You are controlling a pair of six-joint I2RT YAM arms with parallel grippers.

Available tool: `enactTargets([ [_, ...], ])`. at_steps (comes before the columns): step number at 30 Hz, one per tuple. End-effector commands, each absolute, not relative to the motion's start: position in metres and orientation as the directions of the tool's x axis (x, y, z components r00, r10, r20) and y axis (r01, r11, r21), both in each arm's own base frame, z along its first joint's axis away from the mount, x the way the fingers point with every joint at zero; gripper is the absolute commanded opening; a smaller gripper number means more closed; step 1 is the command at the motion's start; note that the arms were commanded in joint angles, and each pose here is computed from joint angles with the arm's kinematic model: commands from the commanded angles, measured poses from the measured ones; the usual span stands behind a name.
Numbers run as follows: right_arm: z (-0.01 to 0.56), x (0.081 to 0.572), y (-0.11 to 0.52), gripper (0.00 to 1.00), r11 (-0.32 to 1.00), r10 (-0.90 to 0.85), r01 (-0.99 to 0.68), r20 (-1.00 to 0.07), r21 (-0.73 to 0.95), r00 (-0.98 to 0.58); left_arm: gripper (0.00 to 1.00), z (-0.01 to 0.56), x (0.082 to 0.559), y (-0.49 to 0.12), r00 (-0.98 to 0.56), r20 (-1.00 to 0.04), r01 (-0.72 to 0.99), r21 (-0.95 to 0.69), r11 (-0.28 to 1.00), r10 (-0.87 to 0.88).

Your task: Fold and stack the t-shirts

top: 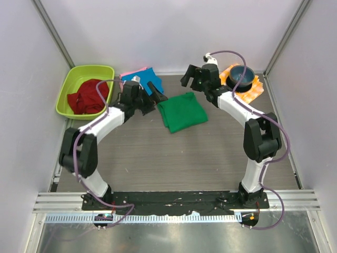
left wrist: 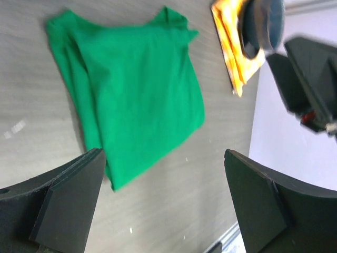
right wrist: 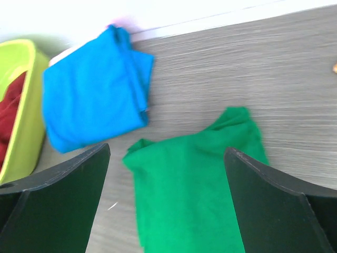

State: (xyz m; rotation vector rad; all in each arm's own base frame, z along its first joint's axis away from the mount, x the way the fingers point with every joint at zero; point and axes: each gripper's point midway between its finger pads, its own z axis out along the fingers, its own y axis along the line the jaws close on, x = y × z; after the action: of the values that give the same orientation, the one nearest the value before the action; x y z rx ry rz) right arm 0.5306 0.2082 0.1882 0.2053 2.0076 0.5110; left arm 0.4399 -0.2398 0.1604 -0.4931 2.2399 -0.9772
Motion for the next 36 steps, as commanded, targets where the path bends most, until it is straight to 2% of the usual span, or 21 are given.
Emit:
enactTargets([
  [1,0.186,0.494,0.251,0.95,0.893,0.188,-0.237,-0.795,0.383,-0.577,1.0,0.157,0.39,-0.238,-0.73,-0.423,-0.087,-0.721,0.688,-0.536],
  [2,0.169,0.481,0.248,0.93,0.918,0.122,-0.22,-0.762,0.331,-0.636,1.0,0.139,0.375,-0.234,-0.744,-0.399,-0.121,-0.708,0.696,-0.535],
  [4,0.166,0.475,0.237,0.93,0.966,-0.012,-0.209,-0.789,0.149,-0.614,1.0,0.126,0.354,-0.228,-0.739,-0.385,-0.144,-0.711,0.688,-0.552],
  [7,0.166,0.447,0.231,0.94,0.969,-0.194,-0.242,-0.778,-0.056,-0.597,1.0,0.107,0.332,-0.218,-0.744,-0.359,-0.177,-0.707,0.684,-0.564],
  [9,0.164,0.425,0.232,0.94,0.943,-0.314,-0.286,-0.733,-0.168,-0.604,1.0,0.109,0.322,-0.211,-0.73,-0.369,-0.176,-0.712,0.679,-0.576],
  [13,0.172,0.396,0.215,0.97,0.764,-0.634,-0.299,-0.579,-0.572,-0.512,1.0,0.088,0.294,-0.193,-0.724,-0.374,-0.205,-0.686,0.698,-0.579],
  [16,0.159,0.379,0.209,0.98,0.651,-0.734,-0.307,-0.475,-0.694,-0.485,1.0,0.087,0.28,-0.185,-0.723,-0.384,-0.196,-0.683,0.703,-0.575],
  [18,0.152,0.369,0.204,0.98,0.626,-0.759,-0.311,-0.468,-0.715,-0.452,1.0,0.093,0.274,-0.184,-0.716,-0.389,-0.179,-0.701,0.691,-0.58],
  [19,0.158,0.375,0.211,0.98,0.667,-0.733,-0.284,-0.54,-0.689,-0.413,1.0,0.089,0.268,-0.183,-0.721,-0.383,-0.177,-0.704,0.688,-0.577],
  [21,0.157,0.38,0.21,0.99,0.693,-0.713,-0.277,-0.577,-0.665,-0.399,1.0,0.093,0.264,-0.182,-0.716,-0.388,-0.164,-0.714,0.68,-0.58],
  [28,0.188,0.442,0.197,0.98,0.737,-0.64,-0.062,-0.665,-0.673,-0.384,1.0,0.101,0.254,-0.178,-0.722,-0.414,-0.127,-0.708,0.694,-0.555],
  [32,0.18,0.465,0.202,0.98,0.735,-0.644,-0.068,-0.662,-0.675,-0.384,1.0,0.103,0.255,-0.177,-0.717,-0.424,-0.123,-0.704,0.7,-0.553],
  [36,0.144,0.48,0.201,0.98,0.73,-0.642,-0.085,-0.638,-0.678,-0.425,1.0,0.105,0.258,-0.179,-0.722,-0.427,-0.115,-0.701,0.704,-0.544],
])
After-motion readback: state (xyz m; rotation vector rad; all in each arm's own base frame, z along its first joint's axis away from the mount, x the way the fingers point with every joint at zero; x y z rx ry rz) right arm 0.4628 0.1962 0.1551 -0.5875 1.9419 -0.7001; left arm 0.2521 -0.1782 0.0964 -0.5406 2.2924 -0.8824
